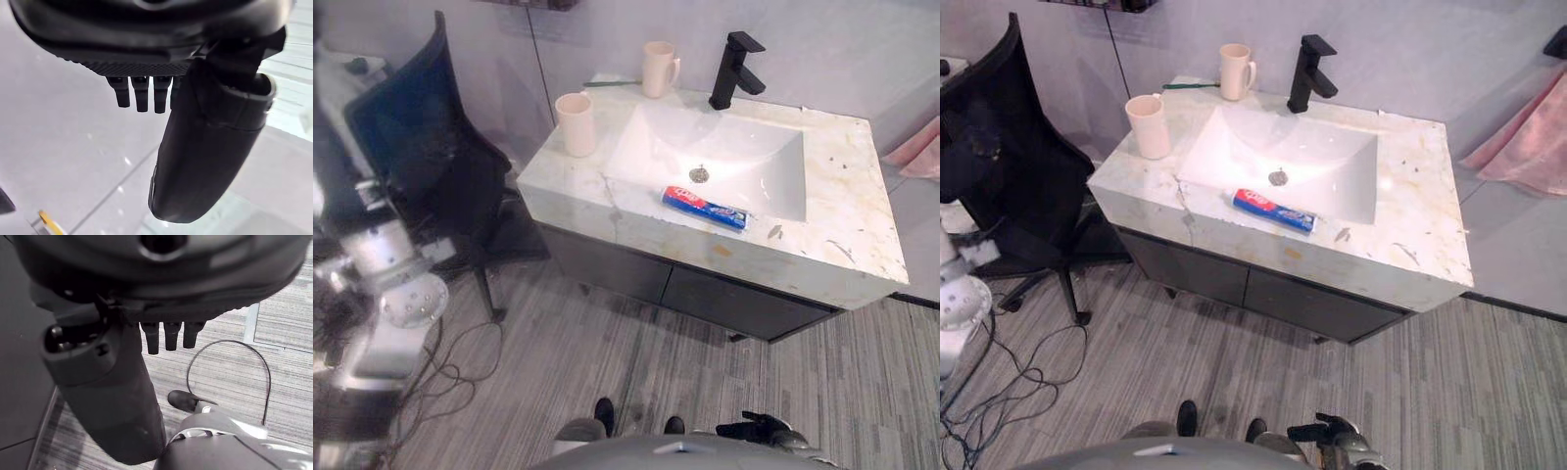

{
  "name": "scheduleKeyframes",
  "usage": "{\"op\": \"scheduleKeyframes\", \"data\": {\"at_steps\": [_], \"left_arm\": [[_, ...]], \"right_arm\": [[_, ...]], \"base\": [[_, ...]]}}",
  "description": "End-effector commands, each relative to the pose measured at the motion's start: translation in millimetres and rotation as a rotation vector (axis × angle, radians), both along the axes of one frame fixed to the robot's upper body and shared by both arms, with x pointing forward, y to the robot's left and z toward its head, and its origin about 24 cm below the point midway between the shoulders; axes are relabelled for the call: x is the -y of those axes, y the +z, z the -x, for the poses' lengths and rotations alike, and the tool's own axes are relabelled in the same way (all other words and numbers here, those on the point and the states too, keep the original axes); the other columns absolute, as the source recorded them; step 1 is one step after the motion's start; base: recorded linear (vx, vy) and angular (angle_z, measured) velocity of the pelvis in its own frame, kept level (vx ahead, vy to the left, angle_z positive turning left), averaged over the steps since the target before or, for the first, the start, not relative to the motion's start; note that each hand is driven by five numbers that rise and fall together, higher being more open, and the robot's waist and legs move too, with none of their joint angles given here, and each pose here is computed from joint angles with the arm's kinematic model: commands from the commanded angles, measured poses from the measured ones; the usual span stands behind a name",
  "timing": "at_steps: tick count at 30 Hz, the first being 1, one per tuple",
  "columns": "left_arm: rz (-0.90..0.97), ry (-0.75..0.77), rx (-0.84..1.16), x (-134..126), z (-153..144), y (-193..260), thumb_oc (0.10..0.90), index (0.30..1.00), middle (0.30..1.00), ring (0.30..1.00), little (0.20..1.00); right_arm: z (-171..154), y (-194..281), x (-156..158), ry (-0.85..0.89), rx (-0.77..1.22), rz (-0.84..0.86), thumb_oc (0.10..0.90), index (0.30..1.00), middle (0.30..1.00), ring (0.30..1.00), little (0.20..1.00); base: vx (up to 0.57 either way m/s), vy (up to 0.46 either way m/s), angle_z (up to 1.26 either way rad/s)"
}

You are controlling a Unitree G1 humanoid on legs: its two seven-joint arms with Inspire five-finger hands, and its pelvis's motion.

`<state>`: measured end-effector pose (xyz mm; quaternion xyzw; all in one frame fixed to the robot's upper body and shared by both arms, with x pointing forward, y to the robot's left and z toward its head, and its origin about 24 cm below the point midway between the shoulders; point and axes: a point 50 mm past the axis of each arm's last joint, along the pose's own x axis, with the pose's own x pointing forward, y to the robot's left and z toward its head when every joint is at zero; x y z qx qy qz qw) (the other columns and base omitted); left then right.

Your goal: Organize the bathroom.

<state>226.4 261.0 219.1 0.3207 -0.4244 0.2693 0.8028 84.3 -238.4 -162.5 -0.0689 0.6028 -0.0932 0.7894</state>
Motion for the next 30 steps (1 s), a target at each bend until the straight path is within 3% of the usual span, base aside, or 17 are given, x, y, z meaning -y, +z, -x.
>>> {"op": "scheduleKeyframes", "data": {"at_steps": [1,9,13,21,23,30], "left_arm": [[-0.082,-0.197,-0.094,15,-17,50,0.800,0.900,0.900,0.900,0.900],[-0.279,-0.408,-0.506,35,-56,86,0.800,0.900,0.900,0.900,0.900],[-0.402,-0.413,-0.655,45,-75,104,0.800,0.900,0.900,0.900,0.900],[-0.484,-0.351,-0.856,39,-97,114,0.800,0.900,0.900,0.900,0.900],[-0.495,-0.369,-0.959,39,-104,108,0.800,0.900,0.900,0.900,0.900],[-0.506,-0.319,-1.038,29,-118,87,0.800,0.900,0.900,0.900,0.900]], "right_arm": [[0,2,9,0.073,-0.053,0.060,0.800,0.900,0.900,0.900,0.900],[-11,8,24,0.124,-0.076,0.097,0.800,0.900,0.900,0.900,0.900],[-13,9,25,0.121,-0.083,0.104,0.800,0.900,0.900,0.900,0.900],[-4,8,28,0.140,-0.135,0.107,0.800,0.900,0.900,0.900,0.900],[0,7,27,0.144,-0.152,0.103,0.800,0.900,0.900,0.900,0.900],[-4,7,27,0.144,-0.150,0.104,0.800,0.900,0.900,0.900,0.900]], "base": [[-0.03,0.010,-0.09],[-0.01,0.008,-0.08],[0.02,-0.017,-0.11],[0.02,-0.001,-0.13],[0.01,0.006,-0.06],[0.00,0.000,-0.02]]}}
